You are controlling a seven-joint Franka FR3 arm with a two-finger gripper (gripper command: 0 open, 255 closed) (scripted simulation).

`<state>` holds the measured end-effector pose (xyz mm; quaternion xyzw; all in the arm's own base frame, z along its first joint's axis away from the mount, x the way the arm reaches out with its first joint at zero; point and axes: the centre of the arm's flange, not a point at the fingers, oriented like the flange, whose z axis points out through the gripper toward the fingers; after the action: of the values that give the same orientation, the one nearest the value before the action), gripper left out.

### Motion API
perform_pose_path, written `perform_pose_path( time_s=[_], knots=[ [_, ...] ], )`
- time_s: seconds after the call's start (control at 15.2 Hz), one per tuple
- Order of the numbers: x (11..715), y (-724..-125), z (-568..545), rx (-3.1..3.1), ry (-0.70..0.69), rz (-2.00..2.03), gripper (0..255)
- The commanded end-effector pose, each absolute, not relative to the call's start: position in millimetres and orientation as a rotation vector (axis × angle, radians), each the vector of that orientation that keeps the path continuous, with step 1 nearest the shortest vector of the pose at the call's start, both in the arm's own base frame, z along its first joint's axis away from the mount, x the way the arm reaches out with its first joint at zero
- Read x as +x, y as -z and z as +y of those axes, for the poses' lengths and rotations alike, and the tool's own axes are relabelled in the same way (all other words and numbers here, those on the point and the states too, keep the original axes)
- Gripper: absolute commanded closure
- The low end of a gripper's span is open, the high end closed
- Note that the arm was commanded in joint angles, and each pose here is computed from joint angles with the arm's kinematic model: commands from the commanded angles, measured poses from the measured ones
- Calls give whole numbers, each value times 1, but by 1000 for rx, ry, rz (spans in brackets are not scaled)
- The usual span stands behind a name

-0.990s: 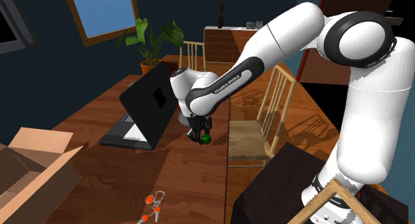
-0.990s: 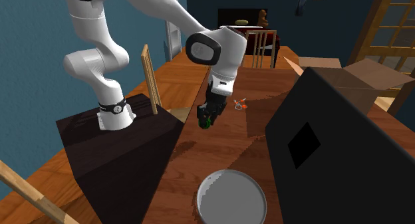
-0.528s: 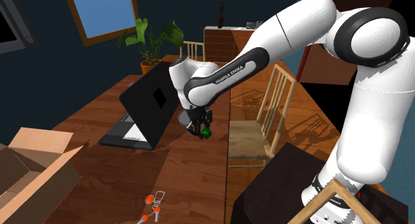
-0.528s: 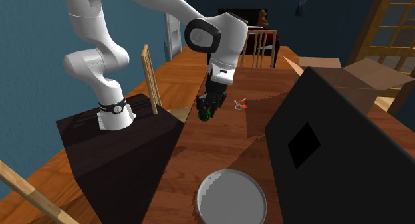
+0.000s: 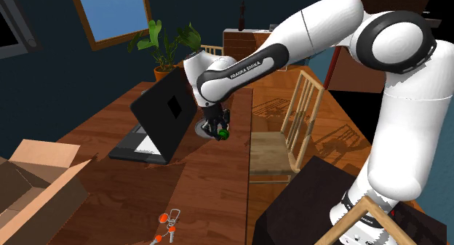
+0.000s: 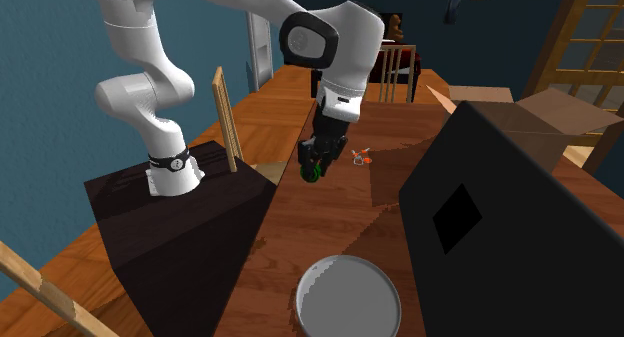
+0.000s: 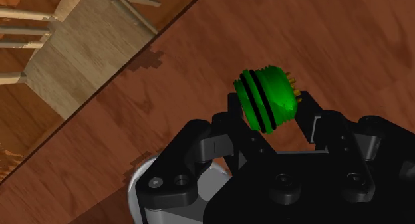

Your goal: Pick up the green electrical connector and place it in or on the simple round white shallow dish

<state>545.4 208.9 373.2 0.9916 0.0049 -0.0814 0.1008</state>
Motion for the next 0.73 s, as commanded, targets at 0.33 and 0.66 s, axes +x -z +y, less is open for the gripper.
perform_pose_path(
  time_s=[0.33, 0.66],
  knots=[
    [627, -377, 166, 2929, 241, 15, 255],
    [684, -379, 134, 2929, 241, 15, 255]
  ],
)
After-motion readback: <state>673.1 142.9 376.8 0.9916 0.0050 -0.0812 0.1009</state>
